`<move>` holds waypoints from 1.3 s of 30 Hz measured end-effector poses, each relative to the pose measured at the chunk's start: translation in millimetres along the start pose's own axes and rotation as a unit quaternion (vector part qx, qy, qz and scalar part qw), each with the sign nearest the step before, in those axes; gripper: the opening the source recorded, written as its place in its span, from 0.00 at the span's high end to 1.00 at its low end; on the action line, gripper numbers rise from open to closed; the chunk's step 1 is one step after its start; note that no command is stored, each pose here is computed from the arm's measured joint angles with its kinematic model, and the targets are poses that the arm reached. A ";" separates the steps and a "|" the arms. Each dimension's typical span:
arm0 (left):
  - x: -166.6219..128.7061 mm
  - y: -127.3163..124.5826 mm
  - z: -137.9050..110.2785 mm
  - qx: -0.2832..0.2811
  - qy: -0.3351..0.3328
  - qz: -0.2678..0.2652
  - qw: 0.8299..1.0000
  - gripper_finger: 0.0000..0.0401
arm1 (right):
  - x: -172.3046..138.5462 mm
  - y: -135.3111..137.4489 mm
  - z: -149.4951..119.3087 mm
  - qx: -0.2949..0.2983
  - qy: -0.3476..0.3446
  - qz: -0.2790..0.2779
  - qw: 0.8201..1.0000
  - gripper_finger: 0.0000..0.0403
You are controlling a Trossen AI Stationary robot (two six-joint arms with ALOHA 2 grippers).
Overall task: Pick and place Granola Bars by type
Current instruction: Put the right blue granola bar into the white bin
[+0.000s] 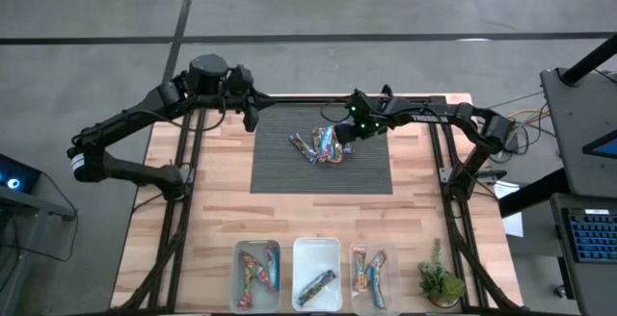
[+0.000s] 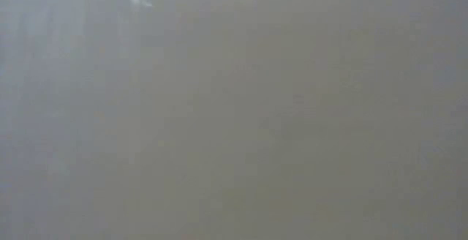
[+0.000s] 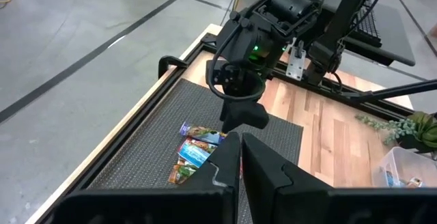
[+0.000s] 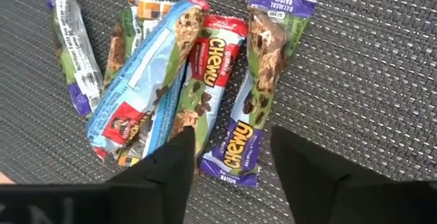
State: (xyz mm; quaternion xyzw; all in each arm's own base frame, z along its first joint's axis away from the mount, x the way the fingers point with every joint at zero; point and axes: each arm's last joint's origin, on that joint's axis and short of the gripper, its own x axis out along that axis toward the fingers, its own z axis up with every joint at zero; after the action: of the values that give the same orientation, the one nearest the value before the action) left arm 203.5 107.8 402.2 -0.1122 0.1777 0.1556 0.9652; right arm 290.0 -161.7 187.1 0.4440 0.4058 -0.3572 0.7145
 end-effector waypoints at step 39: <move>0.0 0.1 -0.4 -0.009 0.002 0.000 1.000 1.00 | 27.9 -2.6 3.6 -0.021 -0.055 -0.069 0.996 0.38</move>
State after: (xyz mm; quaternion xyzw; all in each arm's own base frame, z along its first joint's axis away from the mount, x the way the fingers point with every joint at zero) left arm 203.3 107.8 401.9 -0.1217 0.1782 0.1571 0.9637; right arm 300.2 -170.2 162.2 0.3796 0.4033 -0.4204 0.7187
